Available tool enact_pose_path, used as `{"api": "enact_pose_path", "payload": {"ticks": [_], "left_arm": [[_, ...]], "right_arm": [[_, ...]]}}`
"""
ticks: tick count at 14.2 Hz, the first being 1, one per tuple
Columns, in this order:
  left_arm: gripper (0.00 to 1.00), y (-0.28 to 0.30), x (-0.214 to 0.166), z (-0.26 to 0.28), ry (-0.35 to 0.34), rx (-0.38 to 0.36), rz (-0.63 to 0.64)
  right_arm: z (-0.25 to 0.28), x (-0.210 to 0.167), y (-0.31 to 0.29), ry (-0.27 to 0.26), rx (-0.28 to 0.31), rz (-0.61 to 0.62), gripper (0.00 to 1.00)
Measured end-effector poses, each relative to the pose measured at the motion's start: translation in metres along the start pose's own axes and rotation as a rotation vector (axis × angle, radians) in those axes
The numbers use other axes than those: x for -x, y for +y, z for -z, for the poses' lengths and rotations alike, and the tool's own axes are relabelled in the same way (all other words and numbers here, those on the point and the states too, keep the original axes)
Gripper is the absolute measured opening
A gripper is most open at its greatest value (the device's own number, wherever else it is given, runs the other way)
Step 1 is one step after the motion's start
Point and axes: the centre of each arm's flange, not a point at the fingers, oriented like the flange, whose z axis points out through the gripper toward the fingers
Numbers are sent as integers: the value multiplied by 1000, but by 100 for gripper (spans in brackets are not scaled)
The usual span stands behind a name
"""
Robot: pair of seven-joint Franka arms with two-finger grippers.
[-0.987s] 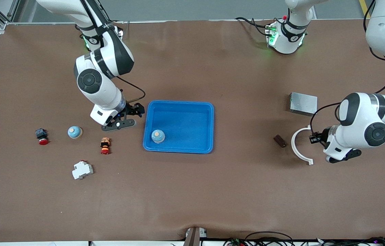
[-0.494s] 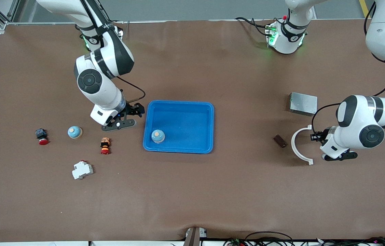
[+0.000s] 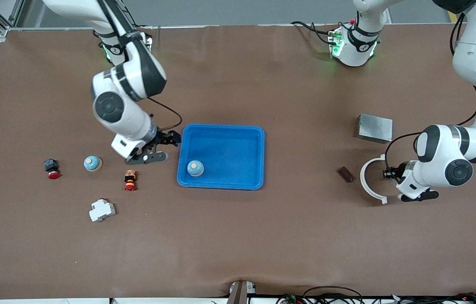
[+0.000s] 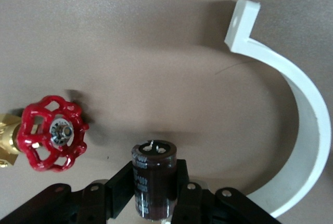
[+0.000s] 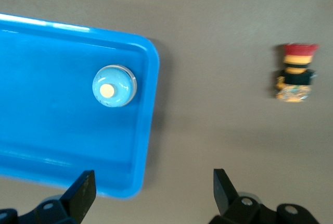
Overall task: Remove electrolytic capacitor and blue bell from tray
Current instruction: 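Place the capacitor inside the arc while the right gripper reaches the other bell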
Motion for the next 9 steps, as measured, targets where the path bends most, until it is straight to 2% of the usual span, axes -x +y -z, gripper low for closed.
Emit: {"api": "enact_pose_path", "payload": {"ticks": [3,5,6,9], "left_arm": [[35,0,-1,0,2,2,0],[35,0,-2,1,7,3,0],[40,0,-2,2,10,3,1],[70,-1,-6,9,25,4,4]], "right_arm": [[50,-9,83,15,-40,13,100],[49,-9,85,12,-42,20,100],[46,-8,76,8,-41,25,100],[38,-9,42,19,-37,-22,100]]}}
